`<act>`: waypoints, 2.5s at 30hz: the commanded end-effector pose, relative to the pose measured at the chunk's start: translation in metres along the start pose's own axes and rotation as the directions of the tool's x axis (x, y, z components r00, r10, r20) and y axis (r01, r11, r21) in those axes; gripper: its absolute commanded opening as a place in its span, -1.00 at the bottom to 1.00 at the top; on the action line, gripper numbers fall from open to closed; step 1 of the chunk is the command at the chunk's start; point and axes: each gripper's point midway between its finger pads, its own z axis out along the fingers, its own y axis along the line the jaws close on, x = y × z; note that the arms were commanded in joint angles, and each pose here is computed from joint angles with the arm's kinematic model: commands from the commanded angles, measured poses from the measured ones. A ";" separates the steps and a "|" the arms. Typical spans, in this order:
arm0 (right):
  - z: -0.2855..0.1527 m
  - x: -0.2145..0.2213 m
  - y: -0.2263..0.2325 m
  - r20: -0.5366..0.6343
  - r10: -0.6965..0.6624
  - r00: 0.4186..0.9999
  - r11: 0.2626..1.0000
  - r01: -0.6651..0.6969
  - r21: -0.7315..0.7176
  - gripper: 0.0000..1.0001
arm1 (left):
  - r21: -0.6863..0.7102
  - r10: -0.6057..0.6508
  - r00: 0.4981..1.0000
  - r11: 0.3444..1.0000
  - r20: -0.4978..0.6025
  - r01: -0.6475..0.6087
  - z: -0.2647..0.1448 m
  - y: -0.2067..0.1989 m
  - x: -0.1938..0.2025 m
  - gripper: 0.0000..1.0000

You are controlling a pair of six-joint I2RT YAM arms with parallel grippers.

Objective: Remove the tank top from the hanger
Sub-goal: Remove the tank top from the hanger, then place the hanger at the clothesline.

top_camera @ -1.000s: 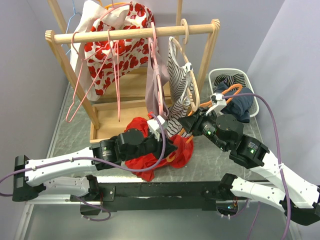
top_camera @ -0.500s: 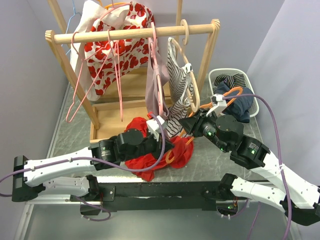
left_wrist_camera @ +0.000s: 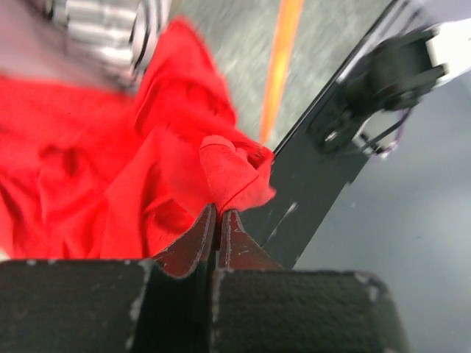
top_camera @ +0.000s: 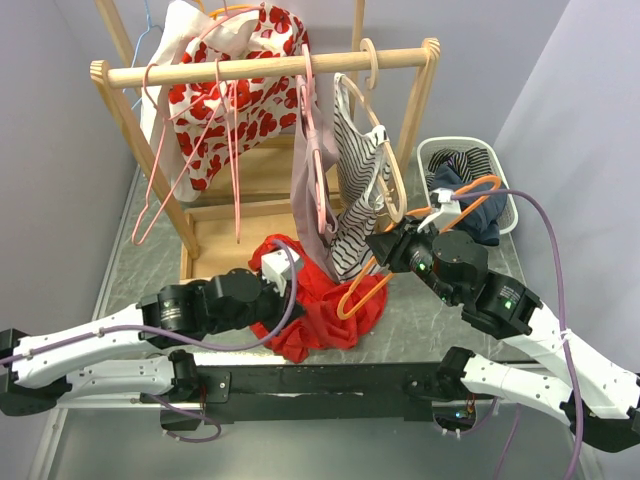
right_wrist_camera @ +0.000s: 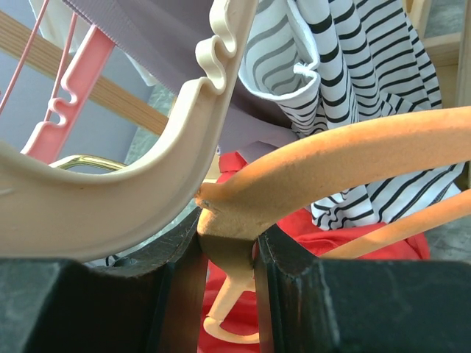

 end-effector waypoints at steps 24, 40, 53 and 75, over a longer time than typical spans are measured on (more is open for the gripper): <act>-0.004 -0.013 0.026 0.023 0.061 0.998 0.992 -0.058 -0.117 -0.82 | 0.183 -0.042 0.921 0.983 0.387 -0.032 0.001 -0.039 -0.081 0.99; -0.010 -0.020 0.044 0.018 0.086 0.996 0.977 -0.081 -0.196 -0.81 | 0.160 -0.060 0.901 0.987 0.430 -0.010 0.049 -0.038 -0.078 0.82; -0.015 -0.022 0.048 0.020 0.102 0.995 0.971 -0.095 -0.221 -0.81 | 0.199 -0.062 0.911 0.980 0.407 -0.022 0.061 -0.050 -0.076 -0.27; -0.059 -0.049 0.005 0.206 0.082 0.975 0.986 -0.048 -0.162 0.71 | 0.247 0.089 0.968 0.958 0.234 -0.148 -0.008 -0.060 -0.069 -0.98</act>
